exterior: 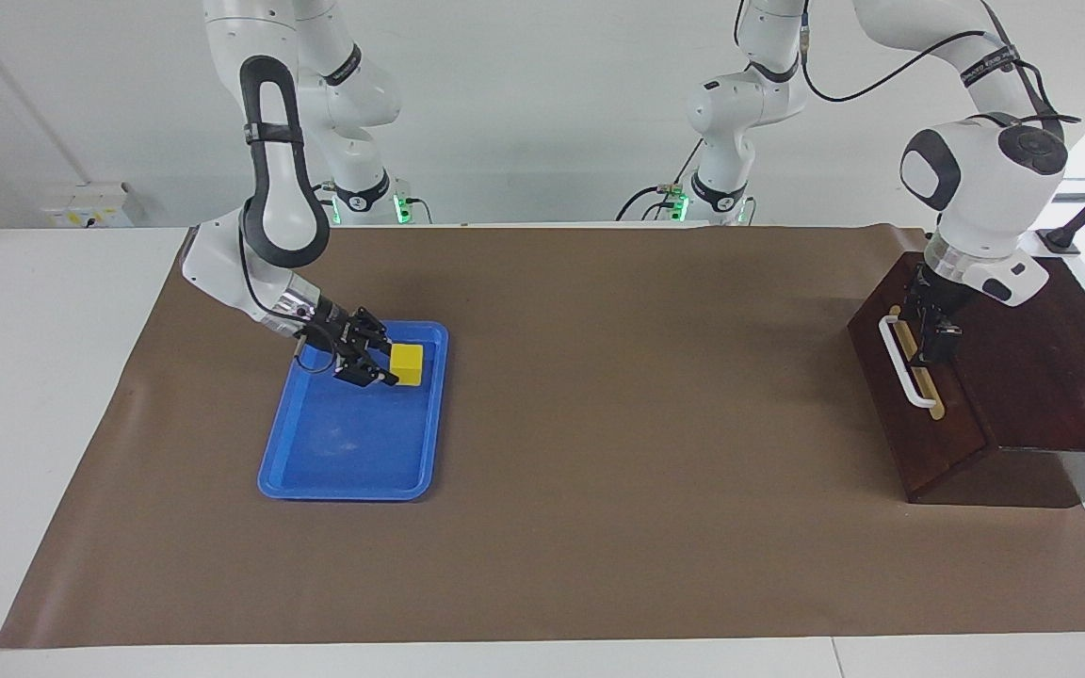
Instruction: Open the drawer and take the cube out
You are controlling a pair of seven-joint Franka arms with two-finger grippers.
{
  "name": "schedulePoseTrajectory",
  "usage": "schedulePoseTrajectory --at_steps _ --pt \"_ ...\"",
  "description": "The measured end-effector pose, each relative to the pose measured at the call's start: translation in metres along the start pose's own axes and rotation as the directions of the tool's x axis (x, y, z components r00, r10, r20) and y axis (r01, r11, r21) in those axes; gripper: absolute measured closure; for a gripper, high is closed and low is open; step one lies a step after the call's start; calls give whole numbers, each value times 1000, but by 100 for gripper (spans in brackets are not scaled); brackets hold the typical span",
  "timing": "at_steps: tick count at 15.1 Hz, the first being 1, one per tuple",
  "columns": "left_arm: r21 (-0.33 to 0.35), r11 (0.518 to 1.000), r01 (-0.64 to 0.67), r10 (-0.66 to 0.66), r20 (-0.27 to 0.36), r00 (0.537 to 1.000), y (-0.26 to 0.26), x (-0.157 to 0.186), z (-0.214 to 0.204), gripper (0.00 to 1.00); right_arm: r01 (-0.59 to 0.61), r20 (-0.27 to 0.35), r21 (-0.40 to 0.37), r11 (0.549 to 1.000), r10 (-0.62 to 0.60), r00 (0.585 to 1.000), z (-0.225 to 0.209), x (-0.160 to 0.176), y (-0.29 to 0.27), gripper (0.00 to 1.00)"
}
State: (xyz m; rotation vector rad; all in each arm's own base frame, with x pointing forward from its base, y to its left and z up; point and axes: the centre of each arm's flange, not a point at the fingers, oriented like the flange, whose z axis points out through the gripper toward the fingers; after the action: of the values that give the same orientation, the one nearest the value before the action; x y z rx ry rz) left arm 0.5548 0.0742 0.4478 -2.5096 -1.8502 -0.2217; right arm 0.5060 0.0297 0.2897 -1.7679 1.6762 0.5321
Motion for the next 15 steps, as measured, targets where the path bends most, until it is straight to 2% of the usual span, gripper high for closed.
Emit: schedulePoseTrajectory --at_steps 5,9,12,15 --pt "11 998 -58 58 0 998 11 -9 -34 0 1 28 20 1000 -2 1000 6 14 17 44" --pt "48 980 -196 194 25 981 20 -56 -83 0 -1 40 33 999 0 999 10 21 27 44" --pt "35 939 -342 339 70 938 20 -75 -114 0 -9 39 25 1000 8 999 12 24 32 44" --pt "13 858 -513 511 76 856 18 -68 -136 0 -1 39 16 1000 0 999 16 28 36 44"
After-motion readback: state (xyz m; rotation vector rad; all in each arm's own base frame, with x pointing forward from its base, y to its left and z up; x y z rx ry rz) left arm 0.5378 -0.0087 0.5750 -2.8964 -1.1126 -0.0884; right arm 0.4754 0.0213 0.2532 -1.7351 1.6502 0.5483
